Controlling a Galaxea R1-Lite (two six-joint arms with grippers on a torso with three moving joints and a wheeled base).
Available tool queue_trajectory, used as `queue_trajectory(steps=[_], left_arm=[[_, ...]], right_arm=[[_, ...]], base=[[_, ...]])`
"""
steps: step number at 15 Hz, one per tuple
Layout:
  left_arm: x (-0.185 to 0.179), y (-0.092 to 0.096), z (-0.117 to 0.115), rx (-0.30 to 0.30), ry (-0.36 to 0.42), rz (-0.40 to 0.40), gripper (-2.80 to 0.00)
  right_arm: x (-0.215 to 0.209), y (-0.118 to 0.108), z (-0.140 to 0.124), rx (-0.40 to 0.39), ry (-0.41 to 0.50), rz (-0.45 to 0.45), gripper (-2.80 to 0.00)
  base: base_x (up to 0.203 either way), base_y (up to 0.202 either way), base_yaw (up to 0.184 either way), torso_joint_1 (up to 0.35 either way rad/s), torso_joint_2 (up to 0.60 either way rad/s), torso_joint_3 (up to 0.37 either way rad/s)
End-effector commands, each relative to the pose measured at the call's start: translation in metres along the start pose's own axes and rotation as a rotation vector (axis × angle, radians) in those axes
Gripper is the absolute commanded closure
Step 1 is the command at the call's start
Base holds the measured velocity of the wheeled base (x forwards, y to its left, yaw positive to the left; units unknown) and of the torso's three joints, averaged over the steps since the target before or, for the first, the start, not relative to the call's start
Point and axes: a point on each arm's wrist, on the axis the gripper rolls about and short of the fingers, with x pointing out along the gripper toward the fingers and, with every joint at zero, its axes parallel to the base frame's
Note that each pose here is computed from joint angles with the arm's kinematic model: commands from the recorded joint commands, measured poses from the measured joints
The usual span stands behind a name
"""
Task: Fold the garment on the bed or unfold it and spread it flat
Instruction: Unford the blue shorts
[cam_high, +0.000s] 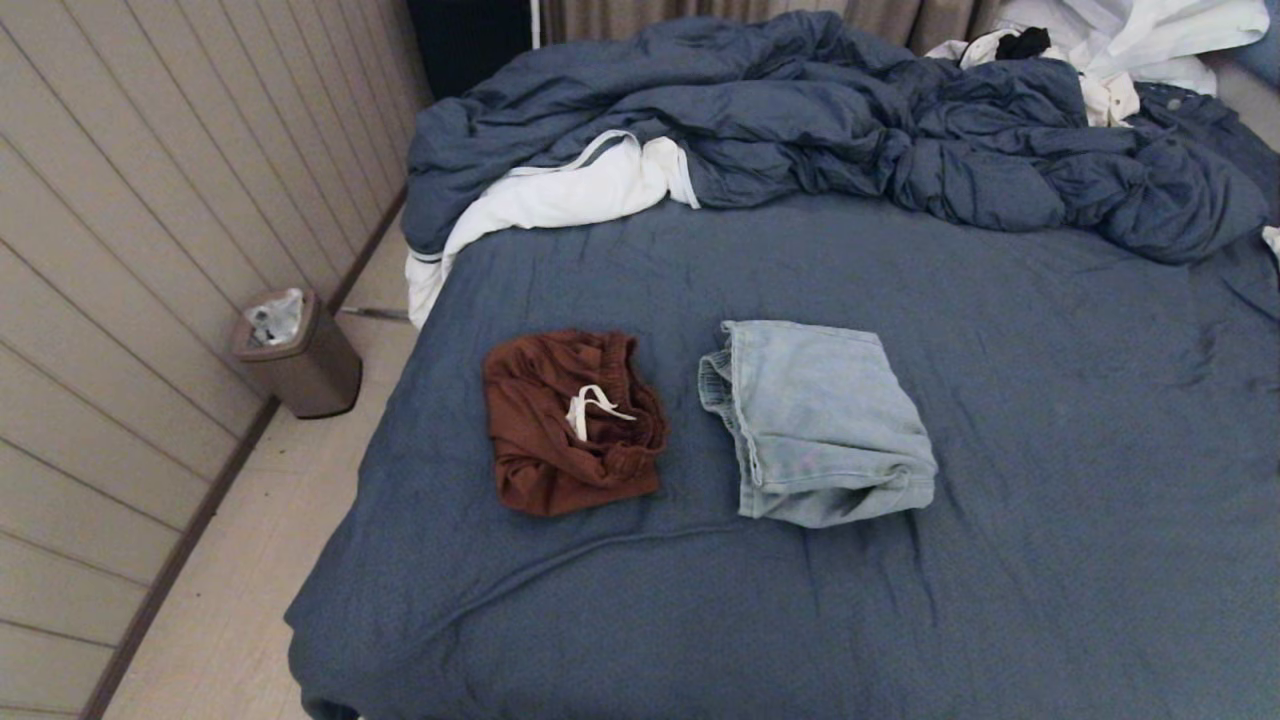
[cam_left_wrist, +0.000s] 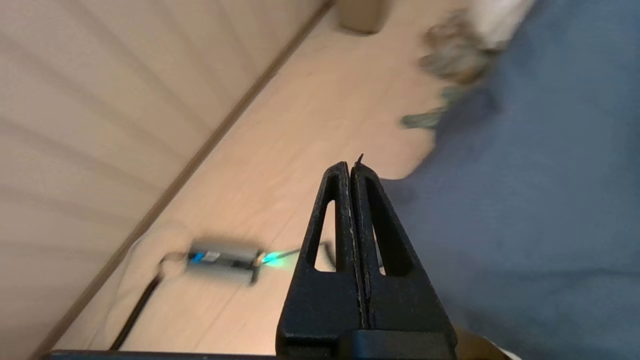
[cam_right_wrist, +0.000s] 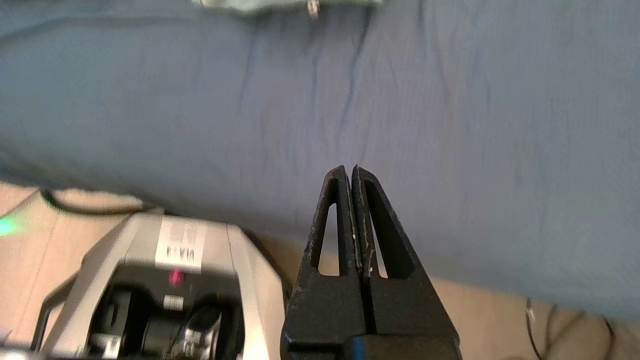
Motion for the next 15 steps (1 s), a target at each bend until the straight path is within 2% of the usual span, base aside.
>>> queue_trajectory(steps=[1, 3, 4, 5, 7, 10, 12, 15], left_arm=[[-0.008, 0.006, -0.016, -0.026, -0.047, -0.146, 0.0], [-0.011, 0.009, -0.031, -0.018, -0.068, -0.243, 0.0], [-0.009, 0.009, -0.043, -0.008, -0.048, -0.274, 0.0], [-0.008, 0.008, -0.043, -0.025, -0.08, -0.301, 0.0], [-0.008, 0.006, -0.044, -0.015, -0.073, -0.383, 0.0], [-0.009, 0.004, -0.049, 0.061, -0.023, -0.524, 0.0], [-0.009, 0.005, -0.063, 0.187, 0.095, -0.566, 0.0], [-0.009, 0.005, -0.063, 0.197, 0.085, -0.574, 0.0]], right_arm=[[0.004, 0.0, -0.004, 0.004, -0.078, -0.001, 0.0], [0.004, 0.0, -0.003, -0.024, -0.093, -0.013, 0.0], [0.004, -0.001, -0.002, -0.047, -0.1, -0.035, 0.0], [0.004, -0.001, -0.001, -0.071, -0.11, -0.056, 0.0], [0.004, -0.001, 0.0, -0.103, -0.112, -0.066, 0.0], [0.004, -0.001, -0.002, -0.116, -0.101, -0.047, 0.0], [0.005, 0.001, -0.007, -0.128, -0.052, 0.026, 0.0], [0.005, 0.001, -0.01, -0.111, -0.02, 0.046, 0.0]], base=[[0.0, 0.0, 0.0, 0.0, 0.0, 0.0], [0.0, 0.0, 0.0, 0.0, 0.0, 0.0], [0.0, 0.0, 0.0, 0.0, 0.0, 0.0], [0.0, 0.0, 0.0, 0.0, 0.0, 0.0], [0.0, 0.0, 0.0, 0.0, 0.0, 0.0], [0.0, 0.0, 0.0, 0.0, 0.0, 0.0], [0.0, 0.0, 0.0, 0.0, 0.0, 0.0], [0.0, 0.0, 0.0, 0.0, 0.0, 0.0]])
